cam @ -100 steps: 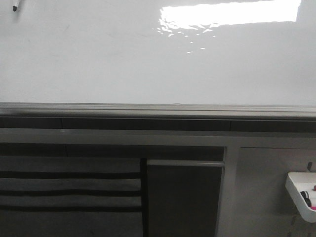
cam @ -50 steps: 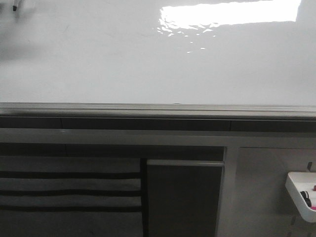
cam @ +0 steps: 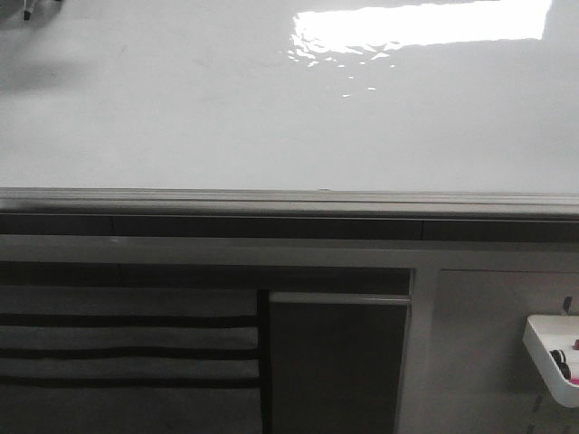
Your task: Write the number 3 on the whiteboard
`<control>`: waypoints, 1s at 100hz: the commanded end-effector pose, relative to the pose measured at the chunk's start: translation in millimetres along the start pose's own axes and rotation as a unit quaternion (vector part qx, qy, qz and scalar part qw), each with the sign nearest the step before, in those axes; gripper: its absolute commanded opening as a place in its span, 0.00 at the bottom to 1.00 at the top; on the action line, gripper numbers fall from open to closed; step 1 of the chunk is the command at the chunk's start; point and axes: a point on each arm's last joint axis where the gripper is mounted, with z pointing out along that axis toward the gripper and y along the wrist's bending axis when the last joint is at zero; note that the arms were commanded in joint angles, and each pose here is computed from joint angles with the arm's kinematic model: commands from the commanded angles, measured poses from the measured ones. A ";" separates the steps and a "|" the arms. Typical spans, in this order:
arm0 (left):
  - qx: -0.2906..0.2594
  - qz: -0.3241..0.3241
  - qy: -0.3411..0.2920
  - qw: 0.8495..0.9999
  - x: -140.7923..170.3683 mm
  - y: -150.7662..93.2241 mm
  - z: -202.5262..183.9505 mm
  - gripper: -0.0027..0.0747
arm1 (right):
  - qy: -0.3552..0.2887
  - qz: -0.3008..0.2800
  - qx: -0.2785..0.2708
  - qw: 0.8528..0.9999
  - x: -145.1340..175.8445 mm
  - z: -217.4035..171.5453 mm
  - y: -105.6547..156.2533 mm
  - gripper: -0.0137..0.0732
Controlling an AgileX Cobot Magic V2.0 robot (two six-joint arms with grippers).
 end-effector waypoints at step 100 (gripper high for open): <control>0.204 0.325 0.136 0.913 -18.7 -90.4 -111.9 0.01 | 0.114 -0.049 -0.177 0.976 -39.1 25.1 34.9 0.72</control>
